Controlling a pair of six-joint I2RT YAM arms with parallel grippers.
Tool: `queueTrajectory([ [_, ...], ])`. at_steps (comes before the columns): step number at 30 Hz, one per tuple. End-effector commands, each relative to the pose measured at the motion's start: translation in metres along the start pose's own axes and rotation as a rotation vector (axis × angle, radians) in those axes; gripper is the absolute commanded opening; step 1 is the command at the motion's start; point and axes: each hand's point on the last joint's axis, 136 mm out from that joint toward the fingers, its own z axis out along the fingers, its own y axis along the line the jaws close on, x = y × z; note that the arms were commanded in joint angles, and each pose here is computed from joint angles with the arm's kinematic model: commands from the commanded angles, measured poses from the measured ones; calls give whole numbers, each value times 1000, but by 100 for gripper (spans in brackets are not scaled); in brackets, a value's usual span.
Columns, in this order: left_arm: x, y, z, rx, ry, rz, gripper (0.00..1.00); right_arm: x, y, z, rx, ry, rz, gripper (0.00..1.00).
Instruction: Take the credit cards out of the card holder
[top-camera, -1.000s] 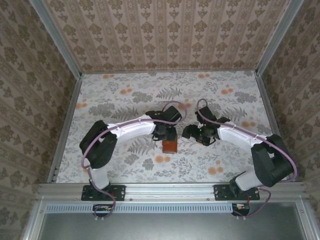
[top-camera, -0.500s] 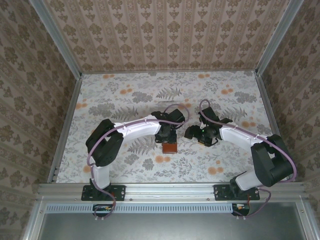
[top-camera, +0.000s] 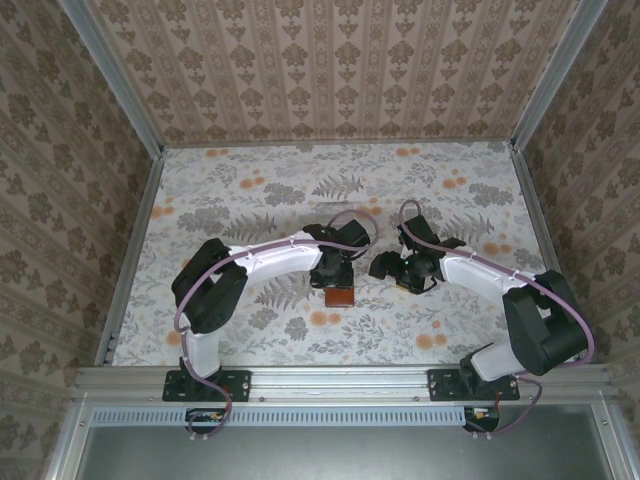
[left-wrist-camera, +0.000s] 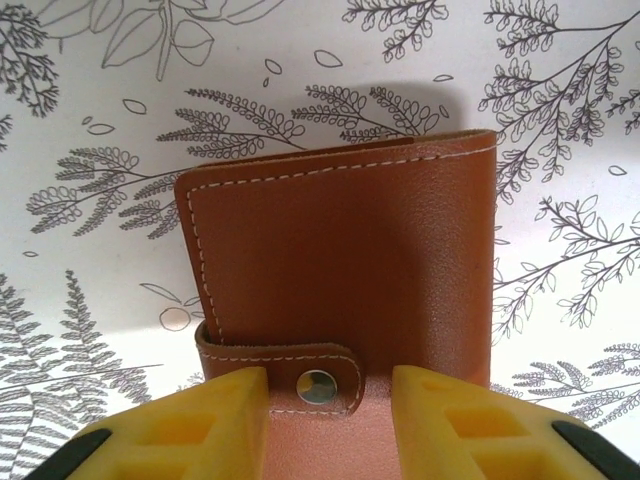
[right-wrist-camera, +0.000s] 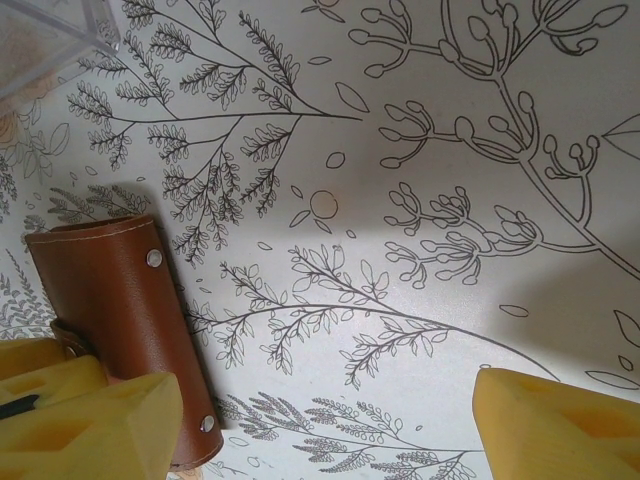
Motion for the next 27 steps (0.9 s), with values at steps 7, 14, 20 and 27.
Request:
queueTrajectory([
  [7,9,7,14,15,44,-26,24,5,3,-2,-32,17,-5,75],
  [14,0,1,6,75,0,5,15,8,22,3,-130,64,-14,74],
  [20,-9,-19,-10,200,-56,38,11,11,37,10,-182,115,-36,71],
  [27,-14,-25,-24,270,-83,47,9,13,46,18,-172,142,-60,70],
])
